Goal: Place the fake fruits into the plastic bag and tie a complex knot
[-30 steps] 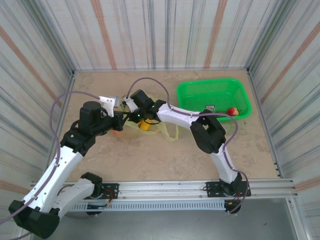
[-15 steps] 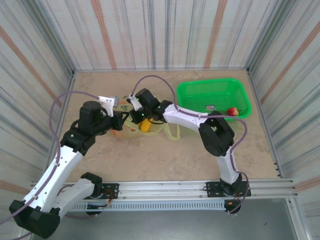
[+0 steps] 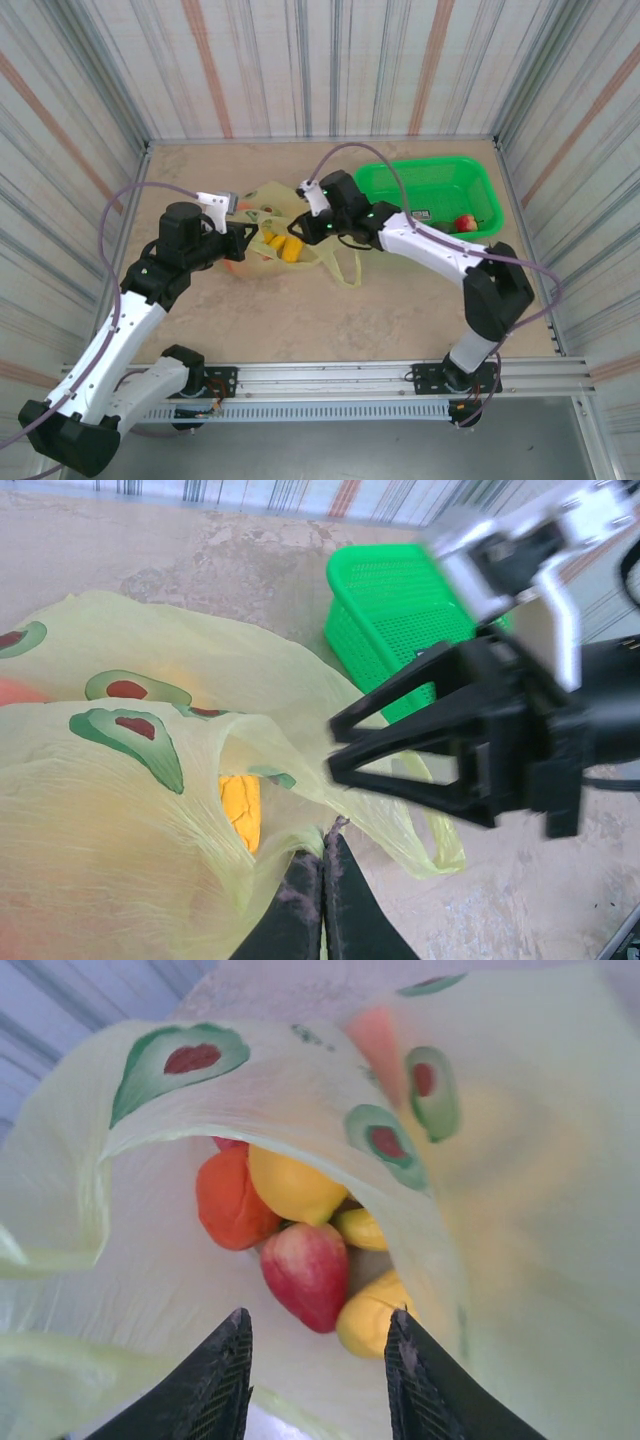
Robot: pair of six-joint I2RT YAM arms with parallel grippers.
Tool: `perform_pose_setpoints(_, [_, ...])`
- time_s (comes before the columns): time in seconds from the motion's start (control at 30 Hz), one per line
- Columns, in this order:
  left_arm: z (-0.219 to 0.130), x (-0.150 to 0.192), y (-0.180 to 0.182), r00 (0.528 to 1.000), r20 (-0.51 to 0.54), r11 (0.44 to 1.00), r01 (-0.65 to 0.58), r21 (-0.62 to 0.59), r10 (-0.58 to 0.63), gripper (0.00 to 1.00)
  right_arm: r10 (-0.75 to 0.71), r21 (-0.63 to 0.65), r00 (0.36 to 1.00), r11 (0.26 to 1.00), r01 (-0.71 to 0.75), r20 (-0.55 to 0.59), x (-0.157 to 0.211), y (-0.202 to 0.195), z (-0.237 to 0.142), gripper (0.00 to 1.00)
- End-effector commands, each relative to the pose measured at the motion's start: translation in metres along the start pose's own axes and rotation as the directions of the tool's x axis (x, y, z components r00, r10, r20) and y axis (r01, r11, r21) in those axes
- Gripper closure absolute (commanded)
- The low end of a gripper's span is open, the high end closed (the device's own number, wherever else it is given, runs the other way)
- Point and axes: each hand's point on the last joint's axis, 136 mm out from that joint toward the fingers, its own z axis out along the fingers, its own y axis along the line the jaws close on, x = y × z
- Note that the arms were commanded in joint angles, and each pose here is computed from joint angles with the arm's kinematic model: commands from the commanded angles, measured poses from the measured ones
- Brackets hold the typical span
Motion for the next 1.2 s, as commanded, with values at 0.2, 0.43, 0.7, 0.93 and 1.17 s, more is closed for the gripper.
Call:
perform_pose_setpoints(0.2, [0.005, 0.005, 0.000, 0.999, -0.030, 1.000, 0.011, 0.016, -0.011, 1.00, 0.314, 0.425, 0.927, 0.825, -0.373, 0.204, -0.011, -0.156, -0.137, 0.43])
perform_pose_setpoints(0.43, [0.006, 0.008, -0.005, 0.999, -0.039, 1.000, -0.001, 0.024, 0.002, 1.00, 0.641, 0.713, 0.687, 0.300, -0.634, 0.341, 0.041, -0.268, -0.206, 0.34])
perform_pose_setpoints(0.7, [0.006, 0.010, -0.011, 0.999, -0.044, 0.999, -0.018, 0.034, 0.020, 1.00, 0.720, 0.817, 0.536, -0.075, -0.571, 0.441, 0.082, -0.326, -0.234, 0.31])
perform_pose_setpoints(0.93, [0.004, 0.009, -0.012, 0.999, -0.040, 0.999, -0.026, 0.035, 0.027, 1.00, 0.752, 0.812, 0.449, -0.191, -0.551, 0.481, 0.103, -0.352, -0.230, 0.27])
perform_pose_setpoints(1.17, [0.005, 0.009, -0.012, 0.999, -0.041, 0.999, -0.027, 0.033, 0.028, 1.00, 0.795, 0.791, 0.347, -0.251, -0.558, 0.497, 0.128, -0.372, -0.220, 0.25])
